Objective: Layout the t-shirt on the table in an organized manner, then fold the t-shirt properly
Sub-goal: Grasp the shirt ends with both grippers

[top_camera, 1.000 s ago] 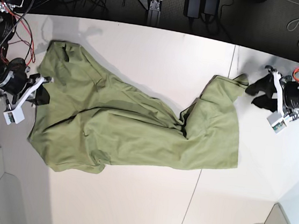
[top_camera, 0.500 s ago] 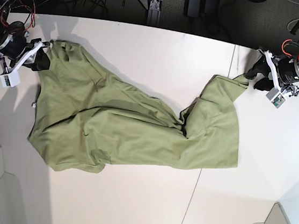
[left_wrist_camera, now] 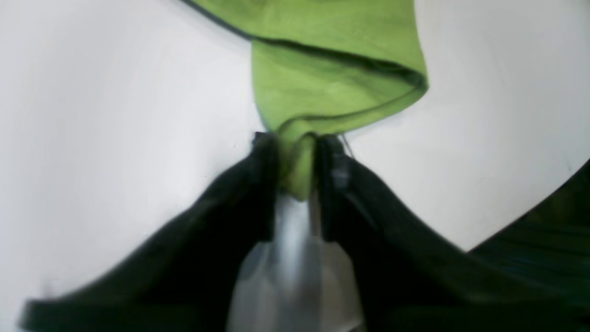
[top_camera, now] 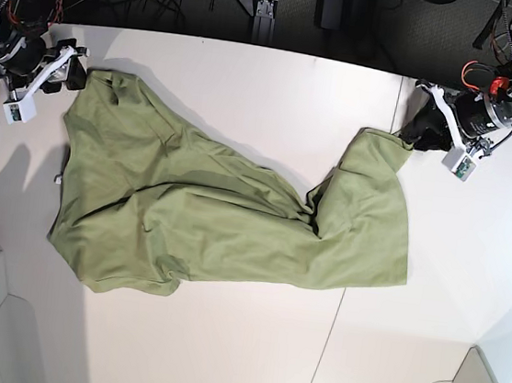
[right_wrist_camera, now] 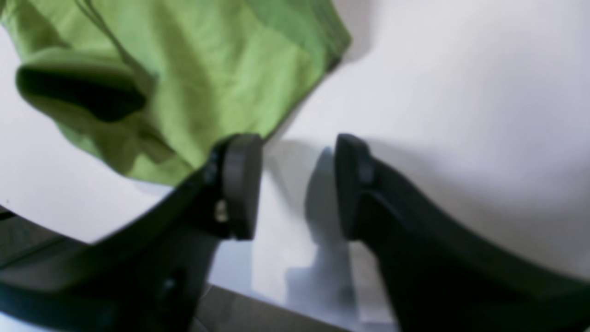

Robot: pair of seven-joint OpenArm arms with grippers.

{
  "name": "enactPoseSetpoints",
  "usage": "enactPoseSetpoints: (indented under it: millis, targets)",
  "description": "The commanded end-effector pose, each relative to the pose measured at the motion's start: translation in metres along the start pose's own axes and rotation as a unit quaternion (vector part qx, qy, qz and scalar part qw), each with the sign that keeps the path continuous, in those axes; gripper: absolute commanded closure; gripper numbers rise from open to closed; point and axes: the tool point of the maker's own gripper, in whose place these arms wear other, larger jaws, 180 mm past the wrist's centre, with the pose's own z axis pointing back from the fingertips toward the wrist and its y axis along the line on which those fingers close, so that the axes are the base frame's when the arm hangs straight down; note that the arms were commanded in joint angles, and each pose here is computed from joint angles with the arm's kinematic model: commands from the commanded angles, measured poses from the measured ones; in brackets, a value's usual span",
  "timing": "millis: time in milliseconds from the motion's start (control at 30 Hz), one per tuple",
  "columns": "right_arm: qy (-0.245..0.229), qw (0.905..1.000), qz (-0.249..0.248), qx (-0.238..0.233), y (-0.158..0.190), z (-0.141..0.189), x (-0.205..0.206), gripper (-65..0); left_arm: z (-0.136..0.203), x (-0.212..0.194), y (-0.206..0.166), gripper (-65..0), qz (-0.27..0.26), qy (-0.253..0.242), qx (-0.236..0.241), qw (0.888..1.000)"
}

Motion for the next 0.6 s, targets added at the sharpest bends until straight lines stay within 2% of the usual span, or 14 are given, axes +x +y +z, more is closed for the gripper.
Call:
enactPoseSetpoints:
  millis: [0, 67, 167, 367, 567]
  targets:
    - [-0.015, 0.9999, 0.002, -0.004, -0.004, 0.006, 0.007, -31.5, 0.003, 0.003, 0.004, -5.1, -0.011, 0.002, 0.004, 1.0]
    - [-0.02, 0.9995, -0.014, 0.02, 0.006, 0.005, 0.002, -31.7, 0.003, 0.003, 0.004, -0.6, -0.012, 0.001, 0.005, 1.0]
    - [-0.031, 0.9973, -0.032, 0.059, 0.027, 0.002, -0.002, -31.7, 0.003, 0.005, 0.005, 0.0, -0.017, -0.002, 0.008, 1.0]
    - [-0.043, 0.9929, -0.065, 0.09, 0.056, -0.011, -0.004, -31.7, 0.003, 0.005, 0.006, 0.0, -0.022, -0.003, 0.011, 1.0]
    - [-0.038, 0.9913, -0.073, 0.102, 0.061, -0.008, -0.005, -31.7, 0.004, 0.005, 0.007, 0.0, -0.022, -0.002, 0.011, 1.0]
